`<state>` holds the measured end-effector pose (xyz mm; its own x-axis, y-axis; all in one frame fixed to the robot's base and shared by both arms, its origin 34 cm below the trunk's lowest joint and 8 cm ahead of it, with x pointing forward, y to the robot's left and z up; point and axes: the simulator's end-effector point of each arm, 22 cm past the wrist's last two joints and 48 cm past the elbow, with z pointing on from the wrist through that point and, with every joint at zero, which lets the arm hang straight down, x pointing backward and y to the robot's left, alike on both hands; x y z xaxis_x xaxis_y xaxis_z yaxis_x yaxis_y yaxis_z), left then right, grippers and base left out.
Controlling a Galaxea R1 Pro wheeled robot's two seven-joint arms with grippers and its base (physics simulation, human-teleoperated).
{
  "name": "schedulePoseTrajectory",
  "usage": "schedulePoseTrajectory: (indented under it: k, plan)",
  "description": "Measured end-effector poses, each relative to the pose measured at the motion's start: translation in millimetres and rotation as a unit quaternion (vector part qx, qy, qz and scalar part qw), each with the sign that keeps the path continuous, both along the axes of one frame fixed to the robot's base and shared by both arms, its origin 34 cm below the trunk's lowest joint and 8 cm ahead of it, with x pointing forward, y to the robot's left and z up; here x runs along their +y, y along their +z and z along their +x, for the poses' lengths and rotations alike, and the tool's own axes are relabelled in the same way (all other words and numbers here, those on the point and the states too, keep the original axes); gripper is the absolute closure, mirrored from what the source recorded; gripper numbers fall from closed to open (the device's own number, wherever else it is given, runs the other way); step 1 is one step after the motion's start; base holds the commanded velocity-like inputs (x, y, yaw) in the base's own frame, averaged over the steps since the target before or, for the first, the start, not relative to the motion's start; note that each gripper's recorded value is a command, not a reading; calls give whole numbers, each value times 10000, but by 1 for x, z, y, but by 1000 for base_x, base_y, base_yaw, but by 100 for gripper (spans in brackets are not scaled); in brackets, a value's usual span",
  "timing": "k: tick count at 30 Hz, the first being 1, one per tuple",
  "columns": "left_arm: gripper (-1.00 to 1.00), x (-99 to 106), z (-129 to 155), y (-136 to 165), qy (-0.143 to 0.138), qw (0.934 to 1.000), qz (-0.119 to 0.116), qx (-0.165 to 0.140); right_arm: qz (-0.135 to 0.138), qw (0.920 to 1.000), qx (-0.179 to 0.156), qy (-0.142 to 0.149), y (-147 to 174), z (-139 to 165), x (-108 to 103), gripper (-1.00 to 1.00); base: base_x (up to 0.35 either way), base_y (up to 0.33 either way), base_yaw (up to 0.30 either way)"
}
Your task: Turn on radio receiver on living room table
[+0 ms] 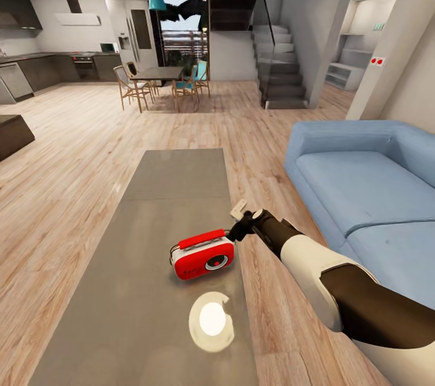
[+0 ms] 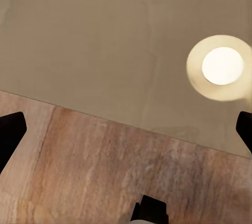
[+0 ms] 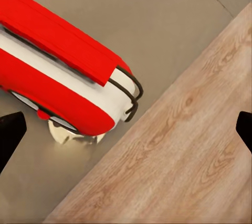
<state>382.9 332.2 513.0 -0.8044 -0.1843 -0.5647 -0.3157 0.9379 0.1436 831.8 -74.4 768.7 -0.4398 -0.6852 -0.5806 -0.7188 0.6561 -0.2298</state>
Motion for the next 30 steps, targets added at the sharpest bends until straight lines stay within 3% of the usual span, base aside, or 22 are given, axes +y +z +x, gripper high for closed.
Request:
schedulePoseTrajectory:
  k: [30]
  plan:
    - [-100, 0, 0, 0, -2, 10000, -2, 3, 90, 9999, -109, 100, 2, 2, 5, -100, 0, 0, 0]
